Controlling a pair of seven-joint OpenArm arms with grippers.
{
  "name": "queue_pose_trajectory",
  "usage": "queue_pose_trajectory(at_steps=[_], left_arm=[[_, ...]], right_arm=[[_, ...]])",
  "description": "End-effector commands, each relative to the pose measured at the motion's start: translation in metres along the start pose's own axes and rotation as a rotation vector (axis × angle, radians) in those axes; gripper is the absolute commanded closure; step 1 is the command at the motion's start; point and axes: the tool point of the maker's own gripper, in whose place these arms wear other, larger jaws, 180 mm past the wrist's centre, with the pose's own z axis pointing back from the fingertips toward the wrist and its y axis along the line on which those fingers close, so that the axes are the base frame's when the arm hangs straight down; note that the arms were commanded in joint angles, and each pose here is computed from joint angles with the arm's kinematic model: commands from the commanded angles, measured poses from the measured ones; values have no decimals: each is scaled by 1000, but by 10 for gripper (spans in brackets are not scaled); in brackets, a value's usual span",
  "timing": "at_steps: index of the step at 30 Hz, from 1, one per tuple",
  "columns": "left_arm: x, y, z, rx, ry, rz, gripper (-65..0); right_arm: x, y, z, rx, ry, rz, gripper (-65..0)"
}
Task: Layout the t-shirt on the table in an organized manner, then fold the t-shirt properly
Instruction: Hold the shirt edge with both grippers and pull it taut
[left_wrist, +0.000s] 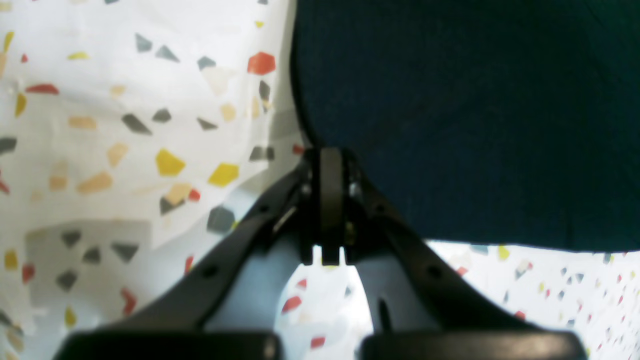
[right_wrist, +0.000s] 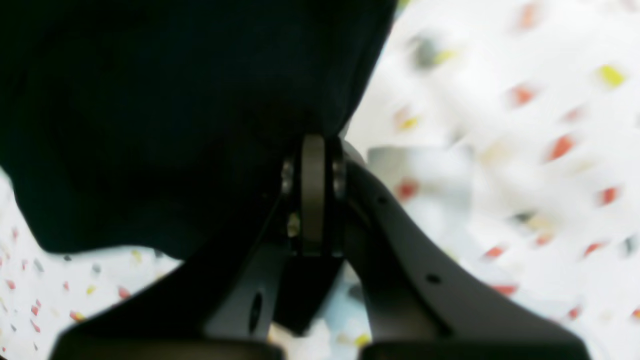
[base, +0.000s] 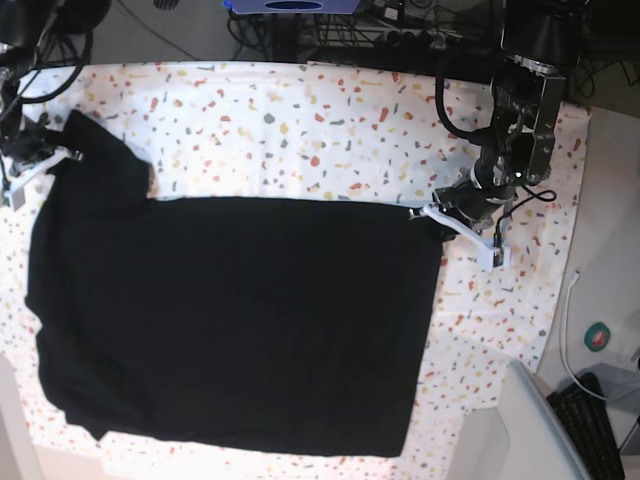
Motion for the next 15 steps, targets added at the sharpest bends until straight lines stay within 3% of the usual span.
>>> queue_pose_trajectory(at_steps=[1, 8, 15], left_arm=[[12, 4, 5, 0, -35, -19, 0], [-2, 14, 25, 11, -22, -39, 0], [12, 37, 61, 63, -106, -5, 0]], right_arm=[[0, -11, 9, -31, 6, 26, 0], [-22, -8, 35, -58, 34, 97, 0], [-32, -12, 40, -71, 88, 110, 0]])
